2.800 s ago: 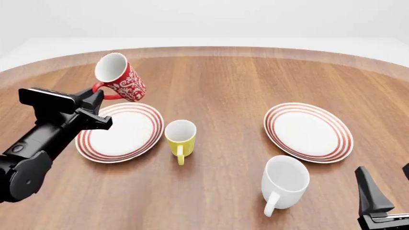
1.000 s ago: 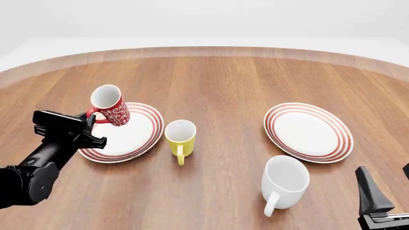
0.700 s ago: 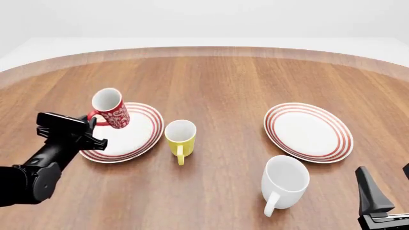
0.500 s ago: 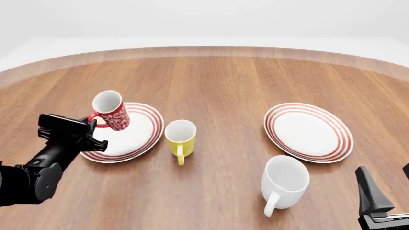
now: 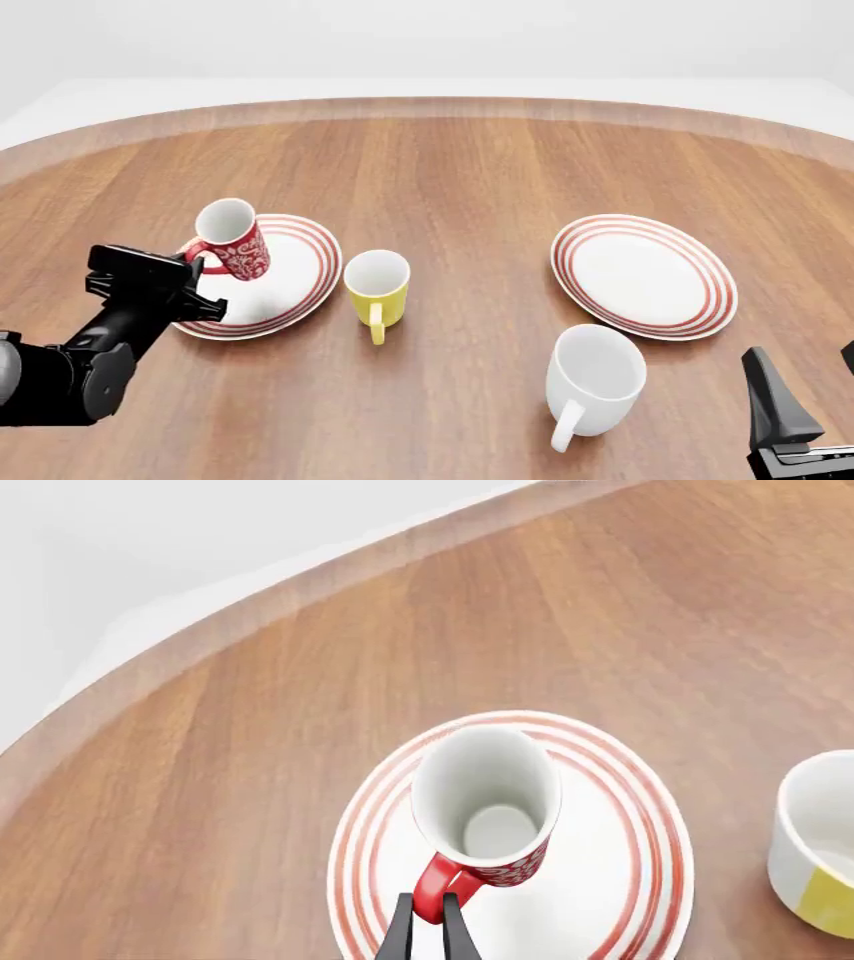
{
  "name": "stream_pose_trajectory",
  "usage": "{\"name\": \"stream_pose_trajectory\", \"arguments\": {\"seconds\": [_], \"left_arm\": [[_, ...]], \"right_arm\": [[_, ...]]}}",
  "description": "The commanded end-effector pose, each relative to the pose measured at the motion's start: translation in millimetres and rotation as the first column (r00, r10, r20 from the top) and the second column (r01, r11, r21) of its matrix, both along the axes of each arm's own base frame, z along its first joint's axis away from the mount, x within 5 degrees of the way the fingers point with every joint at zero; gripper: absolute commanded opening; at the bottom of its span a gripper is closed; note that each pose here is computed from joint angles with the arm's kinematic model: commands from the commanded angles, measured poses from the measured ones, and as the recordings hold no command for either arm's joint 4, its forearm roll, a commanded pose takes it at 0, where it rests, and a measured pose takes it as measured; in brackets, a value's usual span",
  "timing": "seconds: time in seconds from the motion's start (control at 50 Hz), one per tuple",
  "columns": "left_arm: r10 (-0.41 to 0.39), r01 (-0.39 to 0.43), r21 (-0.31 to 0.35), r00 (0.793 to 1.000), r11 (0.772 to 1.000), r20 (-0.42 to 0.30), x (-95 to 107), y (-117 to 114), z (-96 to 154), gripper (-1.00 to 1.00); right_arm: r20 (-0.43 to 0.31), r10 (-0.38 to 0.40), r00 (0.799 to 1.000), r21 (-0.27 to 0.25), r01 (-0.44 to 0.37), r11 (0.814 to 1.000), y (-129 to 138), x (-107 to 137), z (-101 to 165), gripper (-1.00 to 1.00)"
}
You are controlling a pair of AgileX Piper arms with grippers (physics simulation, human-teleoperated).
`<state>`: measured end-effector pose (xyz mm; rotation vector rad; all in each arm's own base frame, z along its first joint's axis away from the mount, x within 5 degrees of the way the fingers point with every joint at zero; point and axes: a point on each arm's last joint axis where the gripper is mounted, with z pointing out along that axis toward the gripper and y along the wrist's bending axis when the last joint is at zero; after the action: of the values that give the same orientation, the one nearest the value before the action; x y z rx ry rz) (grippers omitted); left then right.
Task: Put the red mug on the left plate.
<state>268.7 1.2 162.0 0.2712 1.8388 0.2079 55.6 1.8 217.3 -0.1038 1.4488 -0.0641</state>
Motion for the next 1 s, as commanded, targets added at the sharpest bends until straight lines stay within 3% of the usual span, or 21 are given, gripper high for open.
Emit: {"name": "stream_pose_trajectory", "arguments": {"seconds": [0.02,1.0], "left_arm": [[0.0,0.0,0.007,1.0,1.0,-0.004,2.4,0.2,-4.8,-1.0],[0.02,-0.02,0.002,0.999,1.0,-0.038,13.4,5.5,-23.0,-1.0]], "right_arm": [[0.0,0.0,1.0,0.0,0.0,1.0,0.0,0.0,0.0,1.0],[0.0,0.0,1.0,0.0,0.0,1.0,0.0,0.0,0.0,1.0]]}}
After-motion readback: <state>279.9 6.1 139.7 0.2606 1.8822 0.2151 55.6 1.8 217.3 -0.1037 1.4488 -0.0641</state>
